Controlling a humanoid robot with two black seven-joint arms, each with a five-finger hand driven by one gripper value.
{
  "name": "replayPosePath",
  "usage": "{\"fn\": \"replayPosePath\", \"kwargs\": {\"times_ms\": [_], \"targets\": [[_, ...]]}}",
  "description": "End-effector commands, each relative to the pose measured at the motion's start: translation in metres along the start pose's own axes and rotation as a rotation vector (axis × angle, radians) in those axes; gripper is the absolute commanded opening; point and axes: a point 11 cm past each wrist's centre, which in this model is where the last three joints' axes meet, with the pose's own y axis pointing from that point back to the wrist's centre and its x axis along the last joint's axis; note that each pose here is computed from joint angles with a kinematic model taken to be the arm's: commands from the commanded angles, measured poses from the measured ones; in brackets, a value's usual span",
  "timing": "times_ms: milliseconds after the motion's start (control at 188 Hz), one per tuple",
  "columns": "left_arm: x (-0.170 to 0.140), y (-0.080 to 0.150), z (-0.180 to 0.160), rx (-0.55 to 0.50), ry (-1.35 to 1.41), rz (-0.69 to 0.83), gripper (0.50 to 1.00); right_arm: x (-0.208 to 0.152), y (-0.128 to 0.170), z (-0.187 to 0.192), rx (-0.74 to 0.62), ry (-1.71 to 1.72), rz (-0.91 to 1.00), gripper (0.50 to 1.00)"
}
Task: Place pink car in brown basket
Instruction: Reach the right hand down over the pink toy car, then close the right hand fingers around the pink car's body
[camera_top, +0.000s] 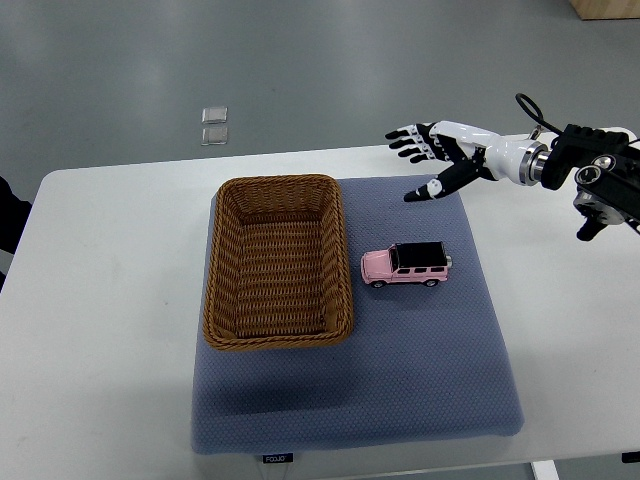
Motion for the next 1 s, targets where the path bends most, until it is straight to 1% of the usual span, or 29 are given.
{"fn": "replayPosePath", "kwargs": {"times_ms": [0, 37, 85, 208, 320, 448, 720, 885, 997], "targets": [[0.0, 0.0, 0.0, 0.0, 0.0, -0.001, 1.0, -0.019, 0.016, -0.009, -0.06, 0.182, -0.167, 0.911], [0.0, 0.0, 0.0, 0.0, 0.0, -0.001, 1.0, -0.028, 0.017, -0.014, -0.066, 0.212, -0.209, 0.913], [0.0, 0.0, 0.0, 0.0, 0.0, -0.001, 1.0, -0.037, 0.018, -0.01, -0.088, 0.229, -0.241, 0.913], [0.0, 0.0, 0.0, 0.0, 0.0, 0.001, 1.0, -0.044, 0.015, -0.002, -0.111, 0.241, -0.249, 0.911], [0.0, 0.0, 0.0, 0.0, 0.0, -0.001, 1.0, -0.049, 0.012, 0.005, -0.112, 0.233, -0.219, 0.911], [0.0, 0.0, 0.0, 0.0, 0.0, 0.001, 1.0, -0.053, 0.002, 0.015, -0.122, 0.236, -0.172, 0.911], [0.0, 0.0, 0.0, 0.0, 0.0, 0.001, 1.0, -0.067, 0.0, 0.041, -0.172, 0.261, -0.181, 0.911], [0.0, 0.0, 0.0, 0.001, -0.002, 0.001, 1.0, -0.078, -0.009, 0.043, -0.164, 0.249, -0.184, 0.911], [0.0, 0.0, 0.0, 0.001, -0.002, 0.001, 1.0, -0.083, -0.009, 0.048, -0.165, 0.255, -0.178, 0.905]]}}
